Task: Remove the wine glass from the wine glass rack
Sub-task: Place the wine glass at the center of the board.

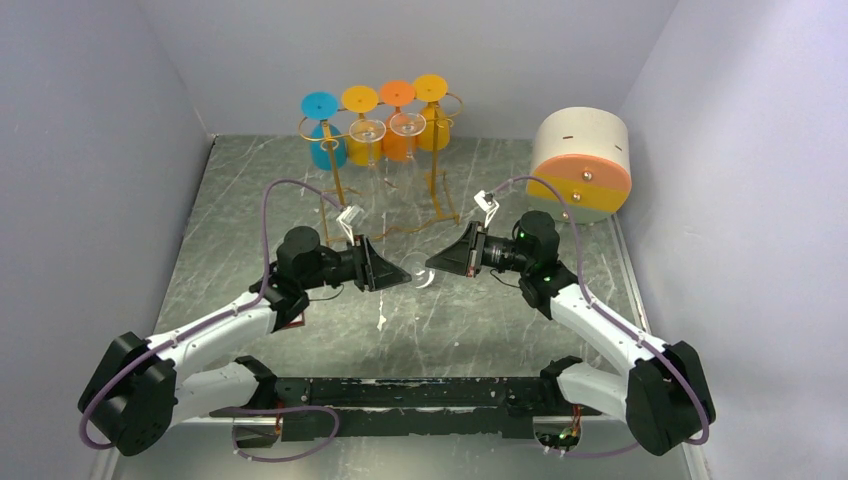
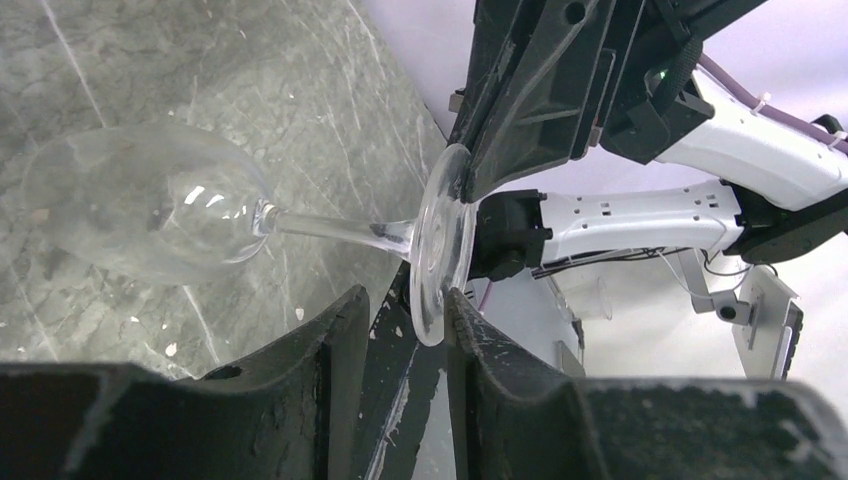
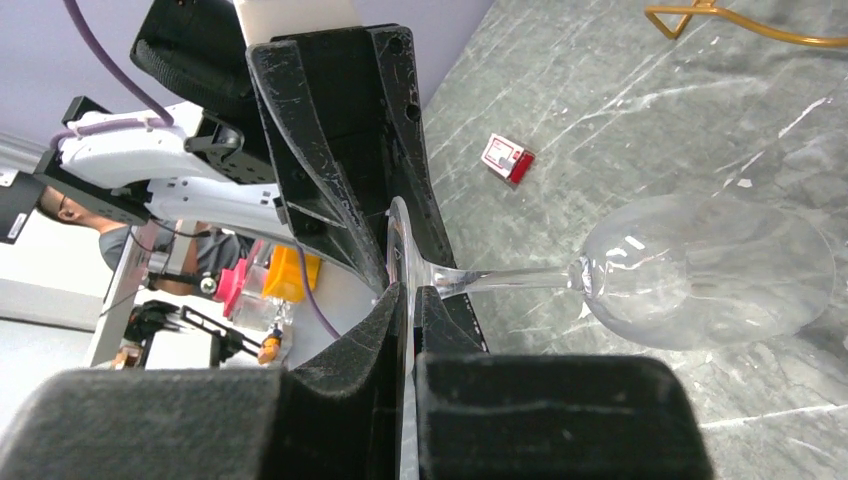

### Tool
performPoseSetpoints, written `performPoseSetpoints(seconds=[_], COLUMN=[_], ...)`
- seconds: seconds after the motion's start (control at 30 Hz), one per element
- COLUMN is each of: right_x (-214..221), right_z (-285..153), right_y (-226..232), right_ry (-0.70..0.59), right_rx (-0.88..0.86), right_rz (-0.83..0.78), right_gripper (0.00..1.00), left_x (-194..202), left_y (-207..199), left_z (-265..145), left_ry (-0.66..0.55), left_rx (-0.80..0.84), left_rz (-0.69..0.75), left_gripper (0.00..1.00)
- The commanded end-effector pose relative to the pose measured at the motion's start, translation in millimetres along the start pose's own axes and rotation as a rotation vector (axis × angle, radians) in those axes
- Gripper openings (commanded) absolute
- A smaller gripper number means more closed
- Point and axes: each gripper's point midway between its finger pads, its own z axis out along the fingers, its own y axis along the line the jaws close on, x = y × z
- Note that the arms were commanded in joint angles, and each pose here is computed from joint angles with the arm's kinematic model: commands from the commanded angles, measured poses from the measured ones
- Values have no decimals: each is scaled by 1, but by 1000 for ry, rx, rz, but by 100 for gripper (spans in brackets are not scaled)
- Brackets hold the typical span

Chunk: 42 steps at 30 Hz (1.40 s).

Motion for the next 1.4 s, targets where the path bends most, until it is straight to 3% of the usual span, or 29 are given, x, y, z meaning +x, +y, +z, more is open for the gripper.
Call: performPoseSetpoints(seconds=[0.0, 0.13, 0.27, 0.37, 0.67, 0.93, 1.17, 1.37], right_x=[-6, -5, -5, -8, -11, -26, -28, -24], right_z=[0, 1, -1, -1, -2, -10, -19, -24], right_y=[23, 26, 28, 28, 25, 11, -13, -33], right_ry=[6, 17, 8, 1, -19, -127, -159, -104], right_rx=[-96, -125, -125, -106, -70, 63, 216, 367], right_rz=[-77, -65, -84, -95, -118, -176, -158, -40], right_gripper=[0, 0, 0, 4, 30, 44, 50, 52], left_x=[-4, -6, -9, -7, -9, -6, 18, 26], left_y=[-23, -26, -22, -18, -22, -20, -15, -5], left_z=[4, 7, 5, 4, -3, -15, -33, -42], left_ry=[41, 40, 13, 21, 25, 1, 44, 73], left_rx=[74, 75, 44, 18, 13, -3, 32, -14], left_rz=[78, 91, 105, 118, 223, 339, 474, 561], left_gripper=[36, 28, 7, 7, 7, 7, 7, 7])
